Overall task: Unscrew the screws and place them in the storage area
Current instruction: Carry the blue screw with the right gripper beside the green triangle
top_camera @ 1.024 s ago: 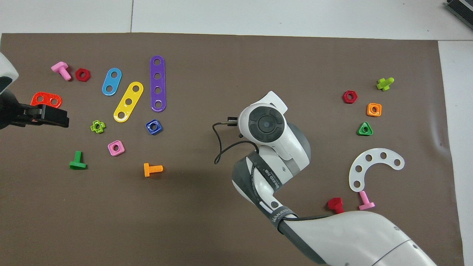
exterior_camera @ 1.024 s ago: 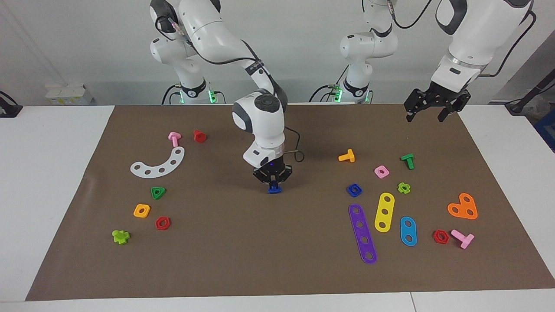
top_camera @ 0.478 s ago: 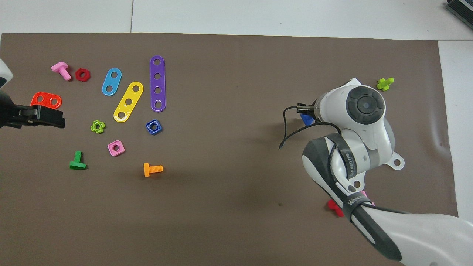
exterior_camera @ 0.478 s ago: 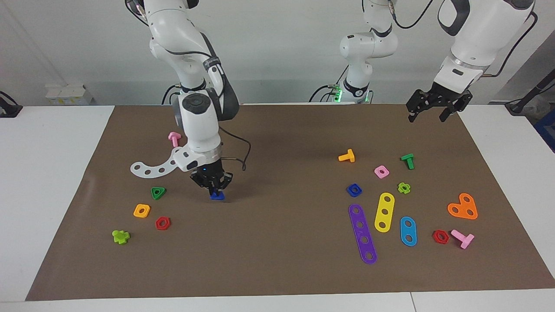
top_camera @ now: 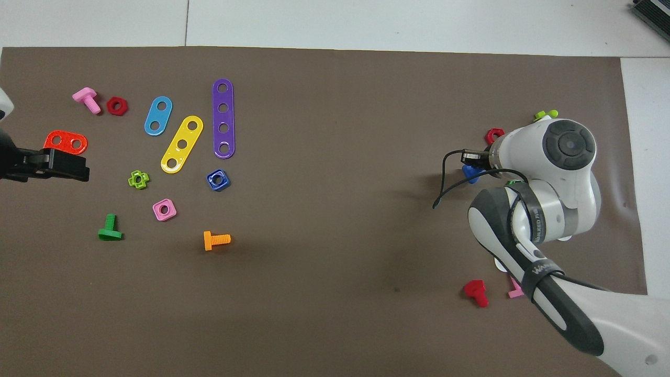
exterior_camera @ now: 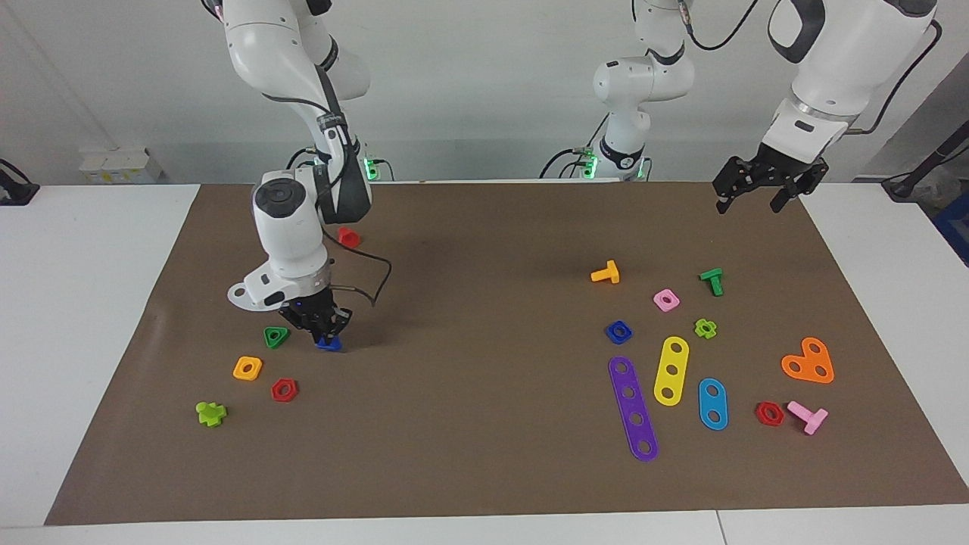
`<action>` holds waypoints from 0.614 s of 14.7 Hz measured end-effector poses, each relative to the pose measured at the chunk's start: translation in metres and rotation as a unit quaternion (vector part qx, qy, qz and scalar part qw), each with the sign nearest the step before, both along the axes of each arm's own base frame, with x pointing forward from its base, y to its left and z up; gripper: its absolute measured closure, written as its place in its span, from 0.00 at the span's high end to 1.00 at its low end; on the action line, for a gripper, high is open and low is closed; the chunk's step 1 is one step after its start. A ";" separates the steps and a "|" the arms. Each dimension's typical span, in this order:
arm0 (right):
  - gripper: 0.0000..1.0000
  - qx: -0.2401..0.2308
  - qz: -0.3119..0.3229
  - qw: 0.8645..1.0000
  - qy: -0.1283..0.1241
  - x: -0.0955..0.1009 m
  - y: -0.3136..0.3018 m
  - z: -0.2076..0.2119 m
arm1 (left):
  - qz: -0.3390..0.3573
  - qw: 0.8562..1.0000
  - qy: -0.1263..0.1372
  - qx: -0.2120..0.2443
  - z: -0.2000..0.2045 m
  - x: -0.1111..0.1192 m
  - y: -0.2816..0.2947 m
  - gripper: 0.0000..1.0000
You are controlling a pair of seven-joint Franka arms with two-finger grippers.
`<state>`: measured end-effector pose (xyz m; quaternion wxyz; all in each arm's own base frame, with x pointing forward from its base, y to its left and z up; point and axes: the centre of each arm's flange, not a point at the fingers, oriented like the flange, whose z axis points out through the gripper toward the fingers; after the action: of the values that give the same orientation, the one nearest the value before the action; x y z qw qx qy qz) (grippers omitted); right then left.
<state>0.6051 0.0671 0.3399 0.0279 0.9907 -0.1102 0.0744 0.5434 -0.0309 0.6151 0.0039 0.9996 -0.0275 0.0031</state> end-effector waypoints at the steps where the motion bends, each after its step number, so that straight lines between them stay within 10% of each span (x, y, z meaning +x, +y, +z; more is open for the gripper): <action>1: 0.19 0.000 -0.002 1.000 0.002 -0.001 -0.002 -0.002 | 0.000 1.000 0.000 0.000 0.000 0.000 0.000 1.00; 9: 0.23 -0.003 -0.009 1.000 0.020 -0.006 -0.011 -0.010 | 0.000 1.000 0.000 0.000 0.000 0.000 0.000 1.00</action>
<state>0.5992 0.0559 0.3300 0.0337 0.9908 -0.1188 0.0550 0.5434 -0.0309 0.6150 0.0039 0.9996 -0.0275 0.0031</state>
